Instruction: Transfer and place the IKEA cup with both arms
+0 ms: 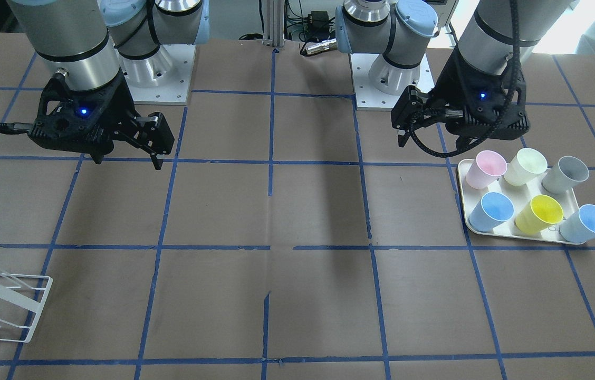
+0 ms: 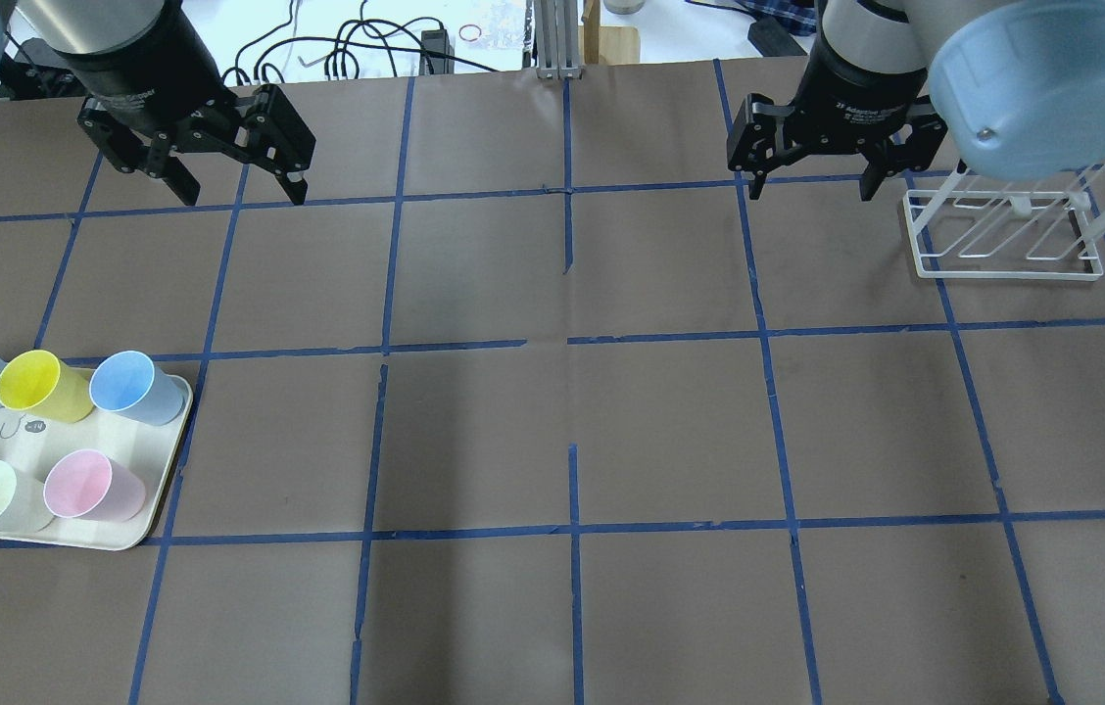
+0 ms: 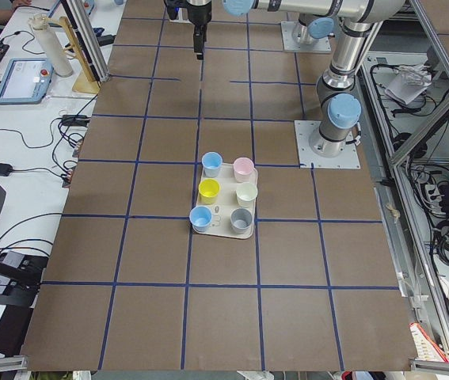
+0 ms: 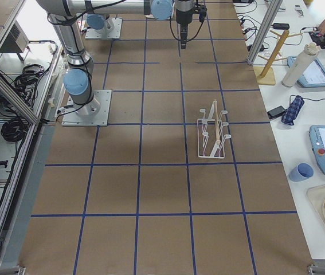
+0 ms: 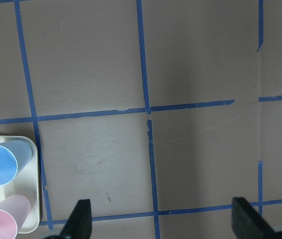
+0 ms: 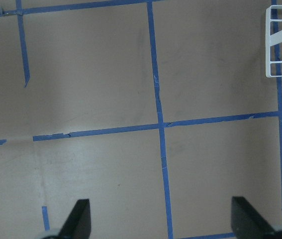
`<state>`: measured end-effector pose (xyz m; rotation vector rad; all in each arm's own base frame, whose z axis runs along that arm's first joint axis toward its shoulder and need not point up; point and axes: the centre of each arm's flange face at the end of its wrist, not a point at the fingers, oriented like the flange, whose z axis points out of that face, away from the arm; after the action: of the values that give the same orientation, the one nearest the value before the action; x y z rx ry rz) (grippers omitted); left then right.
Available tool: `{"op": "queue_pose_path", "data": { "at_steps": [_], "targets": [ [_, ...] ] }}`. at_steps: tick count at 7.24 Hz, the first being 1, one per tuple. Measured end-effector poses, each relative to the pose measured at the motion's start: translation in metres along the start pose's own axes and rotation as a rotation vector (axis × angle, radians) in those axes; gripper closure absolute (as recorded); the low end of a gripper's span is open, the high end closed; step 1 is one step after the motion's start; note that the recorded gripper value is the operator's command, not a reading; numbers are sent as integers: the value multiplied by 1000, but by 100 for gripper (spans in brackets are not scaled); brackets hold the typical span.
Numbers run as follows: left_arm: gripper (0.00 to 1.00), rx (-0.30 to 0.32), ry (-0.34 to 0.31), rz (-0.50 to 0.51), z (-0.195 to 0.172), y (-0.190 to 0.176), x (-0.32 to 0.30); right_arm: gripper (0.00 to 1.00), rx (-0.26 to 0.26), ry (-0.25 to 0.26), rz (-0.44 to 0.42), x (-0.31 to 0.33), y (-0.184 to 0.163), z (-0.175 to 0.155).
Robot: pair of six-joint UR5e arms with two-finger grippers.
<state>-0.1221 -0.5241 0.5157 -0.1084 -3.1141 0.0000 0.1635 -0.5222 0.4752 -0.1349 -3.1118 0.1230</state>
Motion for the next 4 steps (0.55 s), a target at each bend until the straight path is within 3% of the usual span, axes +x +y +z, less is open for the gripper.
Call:
{"op": "queue_pose_path", "data": {
  "at_steps": [4],
  "targets": [
    [0,5,-2,8,-3,6,1,0,1,1,-1,0,0,-1]
  ]
}}
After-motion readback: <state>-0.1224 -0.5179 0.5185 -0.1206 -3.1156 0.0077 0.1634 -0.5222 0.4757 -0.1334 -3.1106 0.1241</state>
